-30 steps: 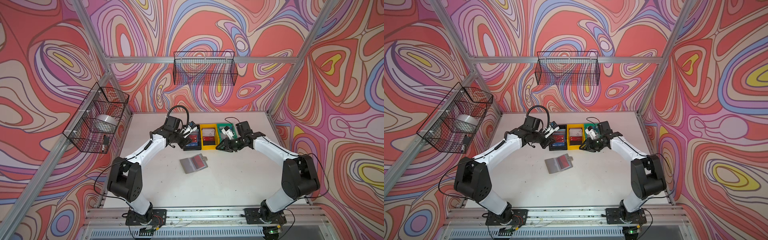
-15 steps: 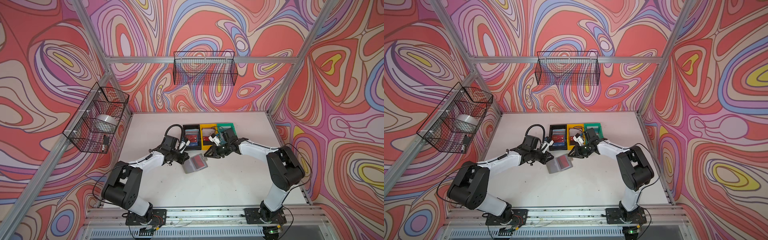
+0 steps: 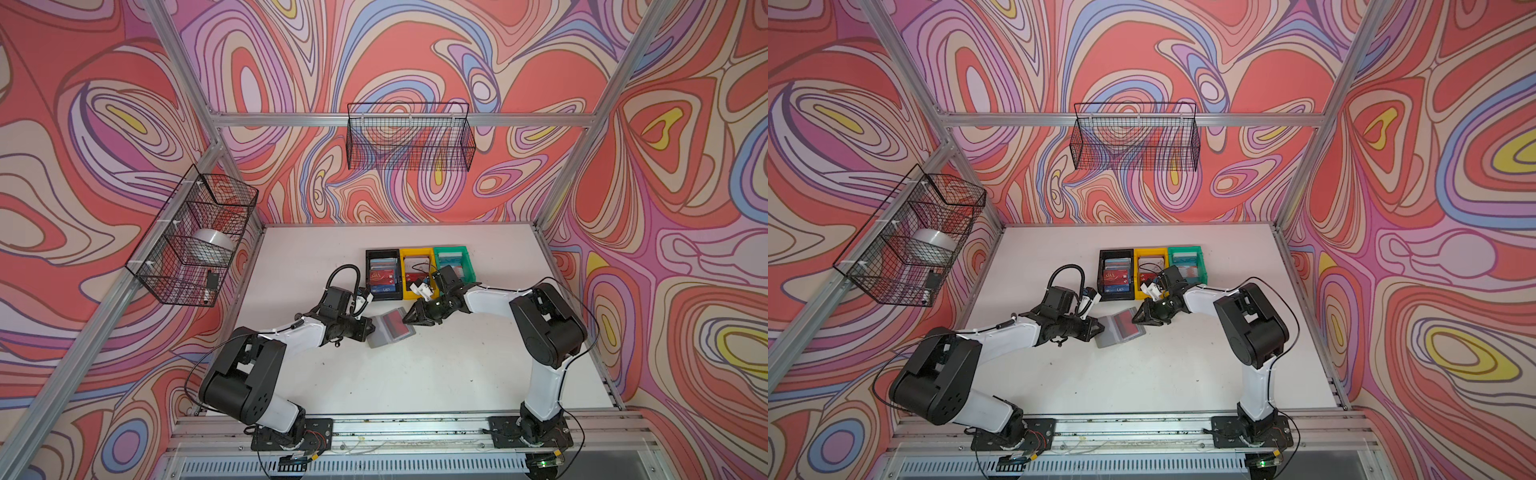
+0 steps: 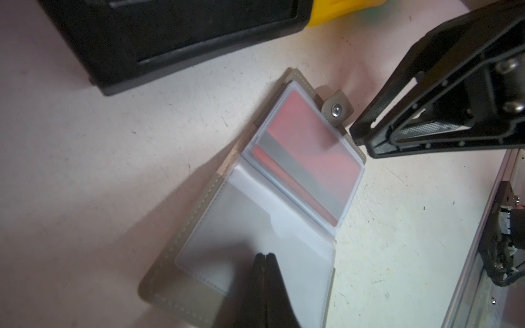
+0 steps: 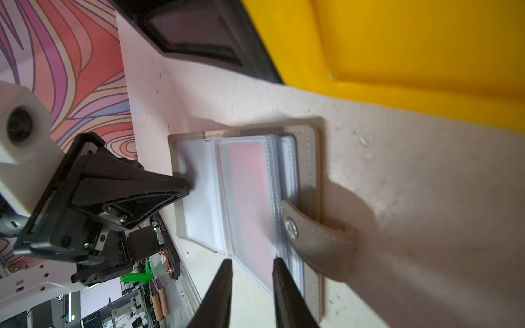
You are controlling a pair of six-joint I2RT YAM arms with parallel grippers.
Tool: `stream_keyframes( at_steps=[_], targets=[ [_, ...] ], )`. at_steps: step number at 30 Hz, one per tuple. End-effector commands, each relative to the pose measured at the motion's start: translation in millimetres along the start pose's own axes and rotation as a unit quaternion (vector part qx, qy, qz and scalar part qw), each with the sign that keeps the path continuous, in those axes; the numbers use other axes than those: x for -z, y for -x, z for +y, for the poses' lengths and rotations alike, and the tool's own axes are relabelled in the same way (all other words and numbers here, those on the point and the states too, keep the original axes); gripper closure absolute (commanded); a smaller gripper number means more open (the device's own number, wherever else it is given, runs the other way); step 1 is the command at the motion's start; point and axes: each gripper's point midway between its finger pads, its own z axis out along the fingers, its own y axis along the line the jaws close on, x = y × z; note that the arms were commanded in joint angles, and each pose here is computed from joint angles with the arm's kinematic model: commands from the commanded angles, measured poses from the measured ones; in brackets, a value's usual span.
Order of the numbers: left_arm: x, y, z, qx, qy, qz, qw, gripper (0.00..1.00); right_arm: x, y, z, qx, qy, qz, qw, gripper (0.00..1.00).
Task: Take the credit cards out of the card holder
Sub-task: Flip over the card slot in the card holder.
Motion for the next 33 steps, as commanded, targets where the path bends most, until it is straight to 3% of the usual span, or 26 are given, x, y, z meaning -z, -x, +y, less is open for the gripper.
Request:
stream_keyframes(
  at_steps=[1, 12, 25, 33],
  targets=[
    [-2, -2, 6, 0.009, 0.012, 0.001, 1.0, 1.0, -8, 0, -7, 0.005, -0.008, 0.004, 1.0, 0.72],
    [-10, -5, 12, 0.027, 0.017, 0.013, 0.999, 1.0, -16, -1, -2, 0.011, -0.006, 0.012, 1.0, 0.72],
    [-14, -7, 13, 0.033, 0.017, 0.024, 0.999, 1.0, 10, 9, 16, 0.043, -0.043, -0.016, 0.998, 0.72],
    [-16, -9, 14, 0.033, 0.019, 0.031, 0.999, 1.0, -3, 6, 12, 0.036, -0.028, -0.002, 0.999, 0.72]
  ],
)
